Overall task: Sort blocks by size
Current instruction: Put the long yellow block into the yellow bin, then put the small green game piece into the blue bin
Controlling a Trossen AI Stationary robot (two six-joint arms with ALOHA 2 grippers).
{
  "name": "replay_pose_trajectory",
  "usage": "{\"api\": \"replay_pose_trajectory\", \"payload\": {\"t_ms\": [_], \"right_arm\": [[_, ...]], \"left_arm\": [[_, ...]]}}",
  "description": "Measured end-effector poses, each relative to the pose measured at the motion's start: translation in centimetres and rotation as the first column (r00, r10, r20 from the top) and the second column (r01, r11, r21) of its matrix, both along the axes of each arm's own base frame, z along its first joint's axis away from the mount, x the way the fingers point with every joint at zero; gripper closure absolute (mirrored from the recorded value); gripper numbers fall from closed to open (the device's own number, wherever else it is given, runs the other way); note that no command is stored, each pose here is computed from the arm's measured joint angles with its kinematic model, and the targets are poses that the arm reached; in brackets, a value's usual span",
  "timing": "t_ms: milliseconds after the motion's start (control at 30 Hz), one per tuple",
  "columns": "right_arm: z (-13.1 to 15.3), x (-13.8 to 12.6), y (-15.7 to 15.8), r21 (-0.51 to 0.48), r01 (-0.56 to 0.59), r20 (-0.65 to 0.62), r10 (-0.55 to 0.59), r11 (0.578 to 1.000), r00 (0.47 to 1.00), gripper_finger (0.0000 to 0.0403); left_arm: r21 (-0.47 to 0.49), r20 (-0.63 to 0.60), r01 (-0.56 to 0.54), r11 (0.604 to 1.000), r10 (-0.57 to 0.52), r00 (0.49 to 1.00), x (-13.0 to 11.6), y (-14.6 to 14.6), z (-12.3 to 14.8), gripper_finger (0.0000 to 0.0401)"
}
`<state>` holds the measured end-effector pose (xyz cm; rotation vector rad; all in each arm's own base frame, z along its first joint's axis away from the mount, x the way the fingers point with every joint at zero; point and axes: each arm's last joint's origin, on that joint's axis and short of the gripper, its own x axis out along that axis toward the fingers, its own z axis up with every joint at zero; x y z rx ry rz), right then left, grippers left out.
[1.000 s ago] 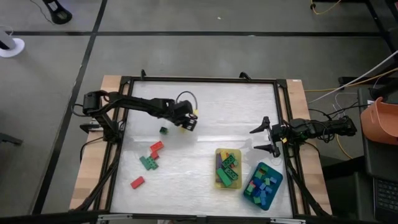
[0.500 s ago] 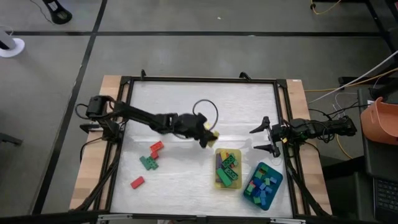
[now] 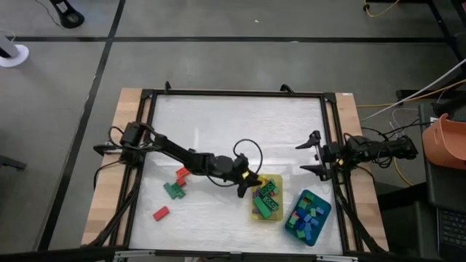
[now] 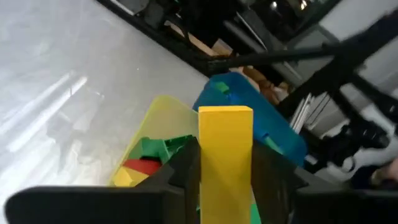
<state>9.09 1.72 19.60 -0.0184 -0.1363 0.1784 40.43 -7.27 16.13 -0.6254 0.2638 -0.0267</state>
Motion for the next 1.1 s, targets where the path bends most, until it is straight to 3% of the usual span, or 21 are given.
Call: {"api": "replay_pose_trajectory", "payload": {"t_ms": [300, 600, 700, 867, 1100], "right_arm": [[-1.4, 0.4, 0.1, 0.005, 0.001, 0.028, -0.001, 1.0, 1.0, 0.0059], [-1.7, 0.4, 0.1, 0.005, -0.001, -0.001, 0.001, 1.0, 1.0, 0.0059], [-2.1, 0.5, 0.1, -0.003, -0.001, -0.047, 0.001, 1.0, 0.999, 0.0059], [-2.8, 0.5, 0.1, -0.02, -0.003, -0.115, 0.001, 1.0, 0.993, 0.0059], [-2.8, 0.5, 0.1, -0.022, -0.004, -0.118, 0.001, 1.0, 0.993, 0.0059]], "left_arm": [[0.193, 0.002, 0.063, 0.979, -0.064, 0.998, 1.1, -0.9, -1.0, 0.0281], [0.184, 0.022, 0.047, 0.982, -0.052, 0.998, 0.9, 1.5, 1.7, 0.0213], [0.16, -0.049, 0.065, 0.985, -0.057, 0.997, 0.3, 3.0, 3.0, 0.021], [0.101, -0.279, 0.021, 0.995, 0.008, 0.96, -2.3, 5.6, 4.9, 0.0217], [0.01, -0.625, -0.123, 0.992, 0.102, 0.774, -7.3, 8.1, 6.1, 0.0218]]}}
